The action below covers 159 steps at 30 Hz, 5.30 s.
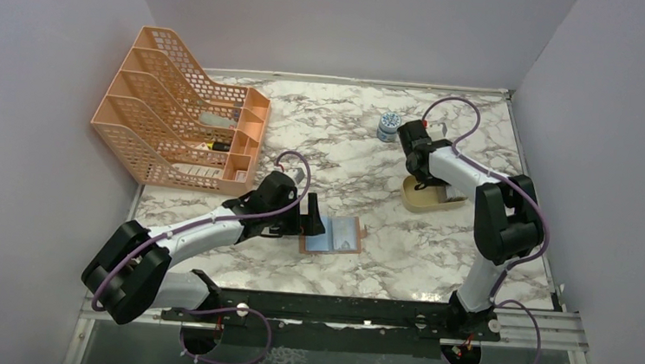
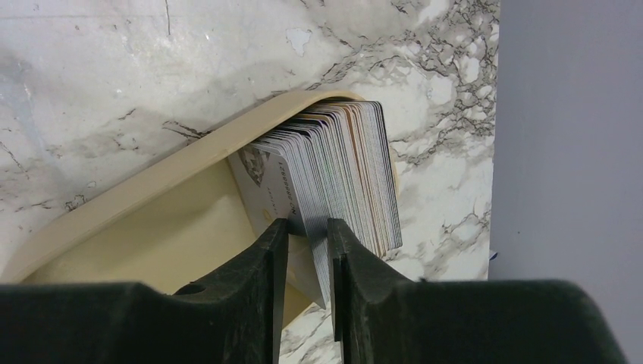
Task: Put the credit cards into the card holder
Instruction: Pick up the credit card from the storage box, then insert the credit card into the card holder.
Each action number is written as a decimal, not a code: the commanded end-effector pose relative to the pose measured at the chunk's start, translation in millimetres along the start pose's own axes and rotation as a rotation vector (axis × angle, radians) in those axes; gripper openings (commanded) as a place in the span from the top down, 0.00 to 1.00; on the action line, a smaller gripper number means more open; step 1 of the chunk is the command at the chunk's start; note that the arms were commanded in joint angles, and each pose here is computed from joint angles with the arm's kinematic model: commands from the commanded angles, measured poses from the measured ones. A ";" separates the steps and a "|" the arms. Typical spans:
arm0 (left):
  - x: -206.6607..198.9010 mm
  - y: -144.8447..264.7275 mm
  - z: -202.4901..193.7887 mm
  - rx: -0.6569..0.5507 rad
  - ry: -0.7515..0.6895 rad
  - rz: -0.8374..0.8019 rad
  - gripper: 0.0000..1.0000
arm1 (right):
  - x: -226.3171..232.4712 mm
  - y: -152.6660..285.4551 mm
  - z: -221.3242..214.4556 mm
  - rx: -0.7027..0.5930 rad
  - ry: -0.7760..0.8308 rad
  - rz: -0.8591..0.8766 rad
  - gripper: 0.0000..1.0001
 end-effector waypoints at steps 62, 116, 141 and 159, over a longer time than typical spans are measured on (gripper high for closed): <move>15.7 -17.0 10.6 0.029 0.032 0.086 1.00 | 166.7 244.7 -23.4 -0.342 -0.192 1.512 0.99; 27.9 -20.9 -9.2 0.080 0.050 0.085 1.00 | 227.9 188.4 -53.8 -0.153 -0.248 1.500 0.99; 28.0 -23.1 -22.0 0.097 0.084 0.065 1.00 | 228.6 185.9 -54.3 -0.190 -0.318 1.477 0.99; 33.0 -23.9 -32.8 0.102 0.115 0.069 1.00 | 221.9 186.9 -54.6 -0.224 -0.349 1.455 0.99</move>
Point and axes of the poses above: each gripper's point midway between its finger pads, its own y axis back along the fingers, its own x axis along the line the jaws close on, z = x × y, the point moved 1 cm from there along y, back along the fingers, and after that the axes turned 14 degrees about y, right-handed, at the moved point
